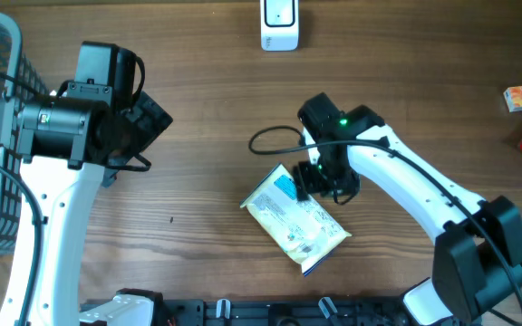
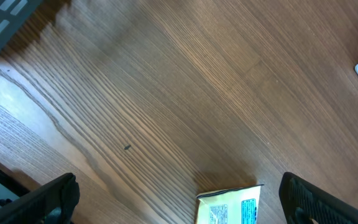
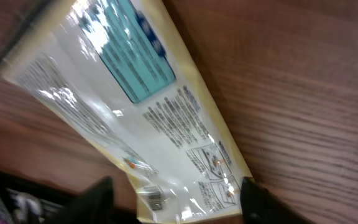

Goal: Scan the item barcode

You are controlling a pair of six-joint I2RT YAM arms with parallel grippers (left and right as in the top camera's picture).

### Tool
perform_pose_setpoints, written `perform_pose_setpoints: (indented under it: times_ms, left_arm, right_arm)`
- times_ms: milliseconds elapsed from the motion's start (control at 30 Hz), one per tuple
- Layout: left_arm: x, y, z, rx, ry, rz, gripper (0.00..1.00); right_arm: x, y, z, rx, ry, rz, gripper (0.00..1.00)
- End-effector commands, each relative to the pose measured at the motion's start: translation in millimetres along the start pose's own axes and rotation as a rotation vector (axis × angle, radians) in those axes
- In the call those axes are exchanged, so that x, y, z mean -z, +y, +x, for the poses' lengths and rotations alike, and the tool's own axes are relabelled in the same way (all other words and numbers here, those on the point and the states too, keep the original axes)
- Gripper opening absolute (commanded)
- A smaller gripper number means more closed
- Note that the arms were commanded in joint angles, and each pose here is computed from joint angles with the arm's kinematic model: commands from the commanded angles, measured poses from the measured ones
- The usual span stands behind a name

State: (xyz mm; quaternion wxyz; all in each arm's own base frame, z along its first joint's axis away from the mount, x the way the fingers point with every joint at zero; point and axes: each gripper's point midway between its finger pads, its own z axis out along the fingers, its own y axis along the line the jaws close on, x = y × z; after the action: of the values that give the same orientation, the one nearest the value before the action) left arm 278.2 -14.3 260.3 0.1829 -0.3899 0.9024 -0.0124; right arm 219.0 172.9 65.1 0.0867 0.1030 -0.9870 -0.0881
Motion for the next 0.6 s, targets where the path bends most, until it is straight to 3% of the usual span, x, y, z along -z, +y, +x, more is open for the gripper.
perform_pose_setpoints:
  times_ms: [0, 167, 333, 433, 567]
  left_arm:
    - [1, 0, -2, 0.004, -0.002, 0.002, 1.0]
    - [1, 0, -2, 0.004, -0.002, 0.002, 1.0]
    - [1, 0, -2, 0.004, -0.002, 0.002, 1.0]
    - [1, 0, -2, 0.004, -0.002, 0.002, 1.0]
    - [1, 0, -2, 0.004, -0.002, 0.002, 1.0]
  right_arm:
    - [-23, -3, 33, -0.011, 0.127, -0.035, 0.25]
    - [-49, -14, 65, -0.041, 0.223, -0.028, 0.11]
    - [-74, -27, 81, -0.086, 0.244, -0.012, 0.14]
    - [-83, -29, 79, -0.145, 0.219, -0.01, 0.06]
    - [-79, -27, 75, -0.207, 0.212, -0.002, 0.04]
